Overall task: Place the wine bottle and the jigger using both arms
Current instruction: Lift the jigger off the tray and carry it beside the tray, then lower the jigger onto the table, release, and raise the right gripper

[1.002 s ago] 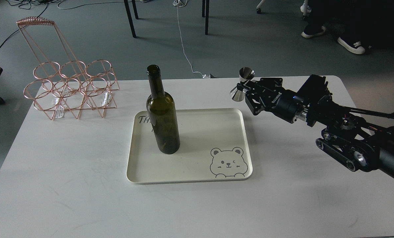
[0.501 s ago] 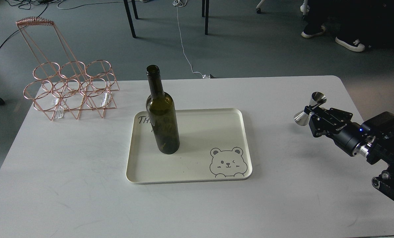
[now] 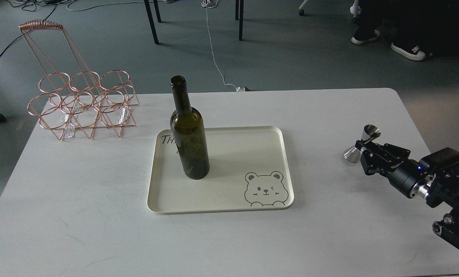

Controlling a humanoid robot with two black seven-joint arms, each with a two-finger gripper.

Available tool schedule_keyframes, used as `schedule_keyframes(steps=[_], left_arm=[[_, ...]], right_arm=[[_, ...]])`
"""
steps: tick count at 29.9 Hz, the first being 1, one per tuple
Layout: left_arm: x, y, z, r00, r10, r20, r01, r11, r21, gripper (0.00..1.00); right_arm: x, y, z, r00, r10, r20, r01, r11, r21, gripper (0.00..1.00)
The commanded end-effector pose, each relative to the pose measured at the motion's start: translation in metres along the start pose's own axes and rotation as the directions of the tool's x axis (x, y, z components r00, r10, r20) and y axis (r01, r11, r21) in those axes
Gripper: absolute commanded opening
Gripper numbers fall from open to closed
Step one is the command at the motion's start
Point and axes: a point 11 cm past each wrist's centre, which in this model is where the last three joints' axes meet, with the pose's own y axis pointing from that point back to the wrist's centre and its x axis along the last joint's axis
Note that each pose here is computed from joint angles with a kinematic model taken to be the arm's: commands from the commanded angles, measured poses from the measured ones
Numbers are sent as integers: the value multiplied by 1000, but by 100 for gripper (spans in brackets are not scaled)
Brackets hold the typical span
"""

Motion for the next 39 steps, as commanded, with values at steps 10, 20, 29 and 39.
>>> schedule_keyframes(steps=[10,20,29,39], left_arm=[[0,0,0,1000,0,0,0,1000,0,99],[0,0,1,1000,0,1,0,1000,-3,99],[0,0,1,1000,0,1,0,1000,-3,99],[1,0,4,1000,2,7,-2,1000,5,99]], right_arm=[[-10,-3,-3,1000,-12,13,12,1000,-4,18],[-11,-3,-7,1000,-11,21,11,1000,9,56],[-12,7,-13,999,-20,30,19,999,45,94],[73,25,13,993,100,-69,-96,994,51,96]])
